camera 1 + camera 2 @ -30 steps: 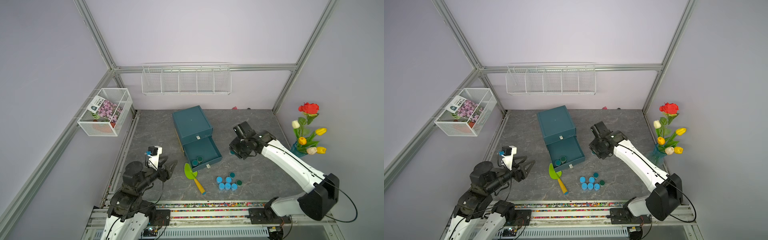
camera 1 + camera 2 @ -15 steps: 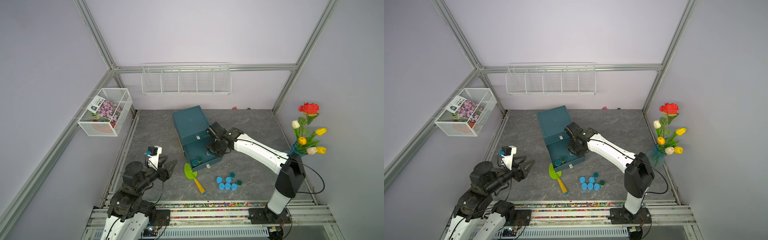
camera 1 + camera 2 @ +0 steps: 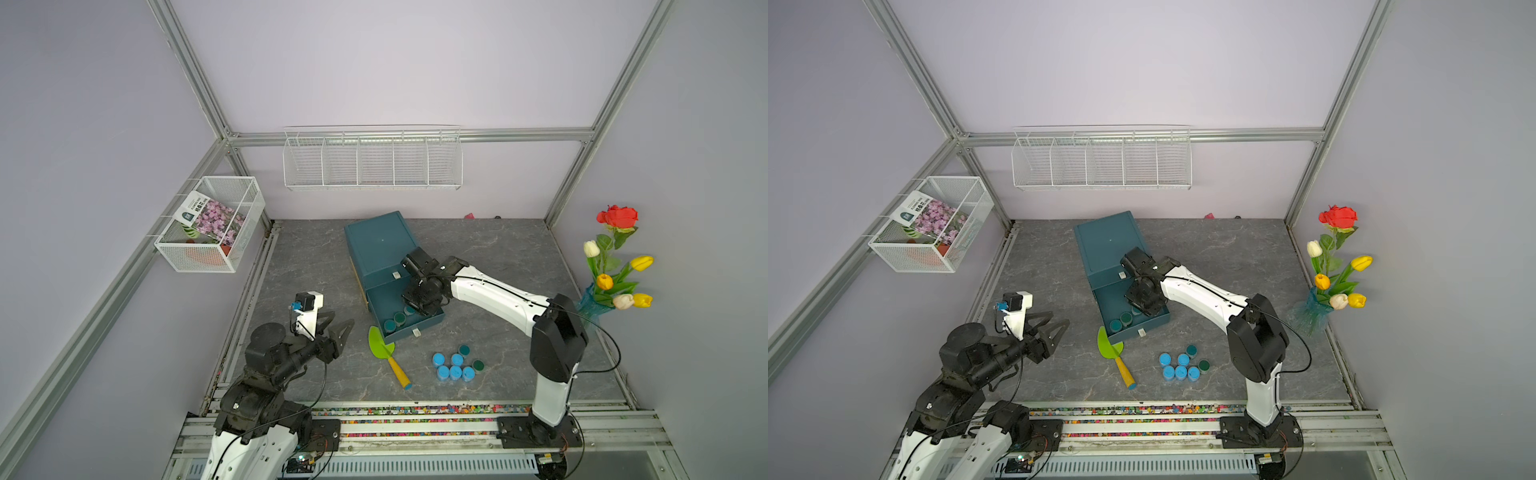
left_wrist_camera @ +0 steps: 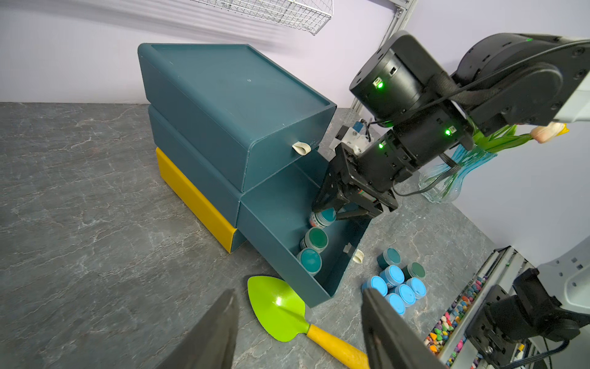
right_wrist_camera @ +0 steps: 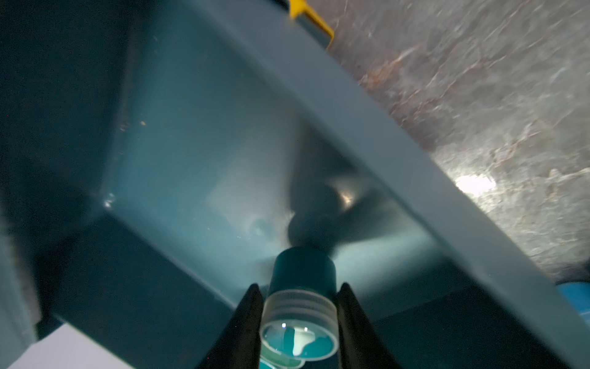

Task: Put the paint cans in the drawer according to color
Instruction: Place the paint can in the drawer, then pick up the paint can at the center of the board.

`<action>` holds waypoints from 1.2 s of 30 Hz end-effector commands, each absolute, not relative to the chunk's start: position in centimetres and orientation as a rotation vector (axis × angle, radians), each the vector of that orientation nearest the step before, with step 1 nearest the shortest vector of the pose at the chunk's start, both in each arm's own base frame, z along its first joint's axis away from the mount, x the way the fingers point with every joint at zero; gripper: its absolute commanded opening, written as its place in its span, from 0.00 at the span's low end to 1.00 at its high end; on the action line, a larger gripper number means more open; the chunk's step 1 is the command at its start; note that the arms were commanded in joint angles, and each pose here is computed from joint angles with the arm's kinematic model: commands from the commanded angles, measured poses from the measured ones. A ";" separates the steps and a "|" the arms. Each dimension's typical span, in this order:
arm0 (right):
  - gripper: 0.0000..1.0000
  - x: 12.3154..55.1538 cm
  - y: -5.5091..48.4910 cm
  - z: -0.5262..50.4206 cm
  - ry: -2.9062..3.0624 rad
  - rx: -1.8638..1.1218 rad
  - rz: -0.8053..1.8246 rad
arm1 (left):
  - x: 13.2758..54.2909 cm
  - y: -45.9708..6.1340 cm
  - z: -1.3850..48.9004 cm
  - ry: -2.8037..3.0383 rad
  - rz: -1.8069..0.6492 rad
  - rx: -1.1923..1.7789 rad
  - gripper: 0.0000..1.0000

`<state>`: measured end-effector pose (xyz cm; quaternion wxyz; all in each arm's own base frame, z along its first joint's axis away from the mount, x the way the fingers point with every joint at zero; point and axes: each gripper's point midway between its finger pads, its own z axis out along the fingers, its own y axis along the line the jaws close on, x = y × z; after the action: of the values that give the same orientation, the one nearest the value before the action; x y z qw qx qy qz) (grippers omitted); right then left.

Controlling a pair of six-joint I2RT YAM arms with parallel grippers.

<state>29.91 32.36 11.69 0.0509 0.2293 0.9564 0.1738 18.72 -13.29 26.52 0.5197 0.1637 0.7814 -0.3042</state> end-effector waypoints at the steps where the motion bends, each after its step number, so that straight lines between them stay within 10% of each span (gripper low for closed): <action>1: 0.12 29.4 33.6 12.4 2.931 0.676 0.577 | 18.7 -13.3 26.5 1.867 -0.728 0.388 0.64; 6: 0.15 28.9 33.3 12.2 2.958 0.673 0.550 | 18.8 -13.3 26.5 1.867 -0.726 0.387 0.64; 16: 0.58 28.7 32.8 13.0 2.951 0.678 0.530 | 18.8 -13.3 26.4 1.869 -0.728 0.387 0.64; 29: 0.54 30.1 22.5 21.1 2.703 0.753 0.415 | 18.8 -13.3 26.4 1.871 -0.726 0.387 0.64; 36: 0.56 24.2 11.4 15.0 2.651 1.171 0.356 | 18.9 -13.3 26.4 1.872 -0.728 0.386 0.64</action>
<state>27.27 13.84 18.95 0.1579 0.3619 0.9051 0.1579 18.75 -13.26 26.50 0.5199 0.1628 0.7818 -0.3033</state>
